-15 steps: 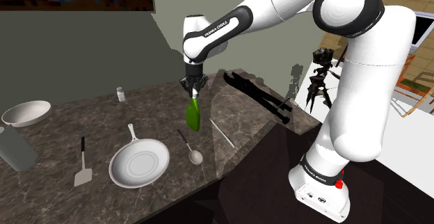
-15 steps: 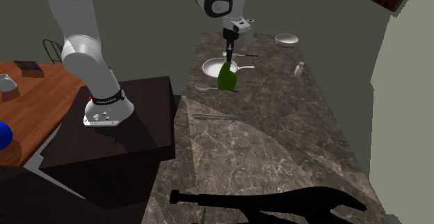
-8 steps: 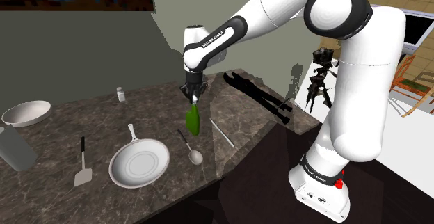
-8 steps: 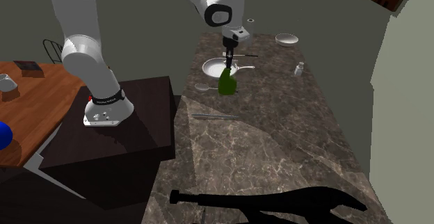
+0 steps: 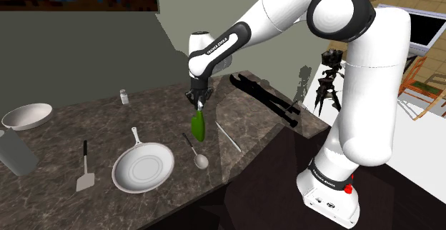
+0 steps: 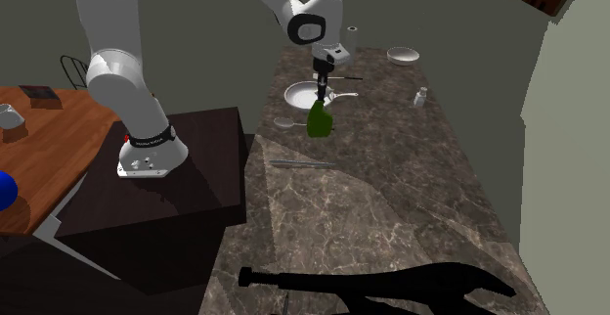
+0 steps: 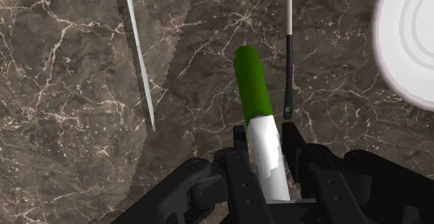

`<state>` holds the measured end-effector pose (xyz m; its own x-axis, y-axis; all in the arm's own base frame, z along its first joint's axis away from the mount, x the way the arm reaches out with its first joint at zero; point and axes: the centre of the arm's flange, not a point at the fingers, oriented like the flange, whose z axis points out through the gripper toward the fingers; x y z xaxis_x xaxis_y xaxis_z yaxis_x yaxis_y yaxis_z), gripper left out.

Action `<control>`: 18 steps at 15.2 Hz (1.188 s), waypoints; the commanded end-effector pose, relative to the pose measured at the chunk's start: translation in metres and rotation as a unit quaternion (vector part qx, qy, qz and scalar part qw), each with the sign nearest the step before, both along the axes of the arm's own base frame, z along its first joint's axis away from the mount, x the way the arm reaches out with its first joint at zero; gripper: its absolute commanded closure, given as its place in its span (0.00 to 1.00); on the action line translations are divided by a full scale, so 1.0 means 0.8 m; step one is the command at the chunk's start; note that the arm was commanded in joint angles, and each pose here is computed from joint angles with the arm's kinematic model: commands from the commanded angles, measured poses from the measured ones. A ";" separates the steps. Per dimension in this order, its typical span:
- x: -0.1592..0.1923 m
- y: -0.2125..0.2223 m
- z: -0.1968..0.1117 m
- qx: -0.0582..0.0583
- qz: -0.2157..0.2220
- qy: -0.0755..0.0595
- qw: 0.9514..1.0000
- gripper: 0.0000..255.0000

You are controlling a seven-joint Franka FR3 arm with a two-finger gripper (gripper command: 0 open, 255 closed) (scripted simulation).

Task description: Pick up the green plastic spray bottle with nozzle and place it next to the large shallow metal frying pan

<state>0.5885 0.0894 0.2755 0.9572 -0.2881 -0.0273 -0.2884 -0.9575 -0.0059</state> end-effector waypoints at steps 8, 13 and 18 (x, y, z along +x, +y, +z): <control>0.000 0.000 0.000 0.000 0.000 0.000 1.000 0.00; 0.002 -0.001 0.062 0.000 0.000 0.000 1.000 0.00; 0.002 -0.001 0.062 0.000 0.000 0.000 1.000 0.00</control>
<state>0.5899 0.0887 0.3252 0.9572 -0.2882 -0.0268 -0.2884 -0.9575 -0.0062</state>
